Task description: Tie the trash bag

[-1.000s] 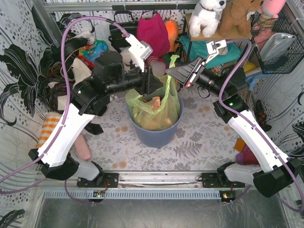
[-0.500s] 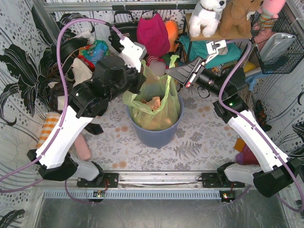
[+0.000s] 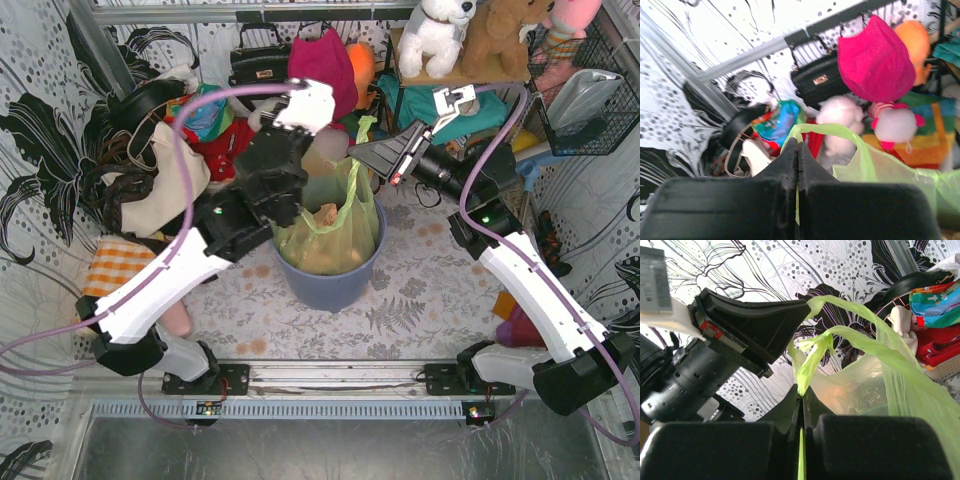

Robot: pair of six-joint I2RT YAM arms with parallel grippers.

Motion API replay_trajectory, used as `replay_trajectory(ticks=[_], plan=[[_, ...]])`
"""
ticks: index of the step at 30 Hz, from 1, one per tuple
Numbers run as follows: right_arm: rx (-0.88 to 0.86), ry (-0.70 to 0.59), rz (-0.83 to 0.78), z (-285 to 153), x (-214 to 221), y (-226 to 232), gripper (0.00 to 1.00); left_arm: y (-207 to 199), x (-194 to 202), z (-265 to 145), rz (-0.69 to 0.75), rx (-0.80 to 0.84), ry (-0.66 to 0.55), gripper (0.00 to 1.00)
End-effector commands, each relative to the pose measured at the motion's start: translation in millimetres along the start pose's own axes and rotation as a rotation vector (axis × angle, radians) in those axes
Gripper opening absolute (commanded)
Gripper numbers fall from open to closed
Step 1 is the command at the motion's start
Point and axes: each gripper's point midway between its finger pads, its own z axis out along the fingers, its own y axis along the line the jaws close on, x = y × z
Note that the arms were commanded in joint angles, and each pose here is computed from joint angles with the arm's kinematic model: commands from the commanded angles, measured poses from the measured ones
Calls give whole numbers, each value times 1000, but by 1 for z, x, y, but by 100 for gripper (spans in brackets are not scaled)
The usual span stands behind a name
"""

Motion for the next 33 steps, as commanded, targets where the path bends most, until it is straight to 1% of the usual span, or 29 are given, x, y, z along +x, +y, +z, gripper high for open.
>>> replay_trajectory(ticks=[1,2,3,5,7,8,9,10,13,14,16,18,22,28,33], plan=[[-38,-29,-20,-1,-4,9,0,29,-33,-12,37,-278,-43,0],[-39,-30,-20,-1,-4,9,0,24,-37,-12,29,-277,-46,1],[-39,-30,-17,-1,-4,8,0,21,-40,-13,24,-272,-48,6],[-40,-30,-16,-1,-3,8,0,18,-45,-17,4,-255,-57,22],[-41,-30,-15,-1,-3,8,0,13,-50,-22,-25,-221,-70,33],[-41,-29,-14,-1,-3,8,0,12,-55,-25,-64,-200,-79,39],[-41,-29,-15,-1,-3,9,0,10,-57,-27,-62,-164,-80,44],[-41,-28,-16,-2,-3,9,0,8,-61,-29,-115,-119,-89,50],[-37,-29,-15,-2,-3,8,0,-4,-74,-38,-254,71,-121,58],[-36,-28,-14,-2,-3,8,0,-11,-78,-43,-278,152,-136,61],[-36,-27,-11,-2,-2,8,0,-17,-83,-55,-353,270,-150,64],[-35,-26,-10,-2,-2,8,0,-18,-85,-65,-411,354,-152,66],[-34,-23,-7,-1,-2,7,0,-7,-77,-71,-526,433,-127,66],[-30,-20,-2,-1,0,5,0,14,-40,-46,-696,486,-40,66],[-24,-18,1,-2,0,5,0,12,-14,-33,-802,590,28,67]])
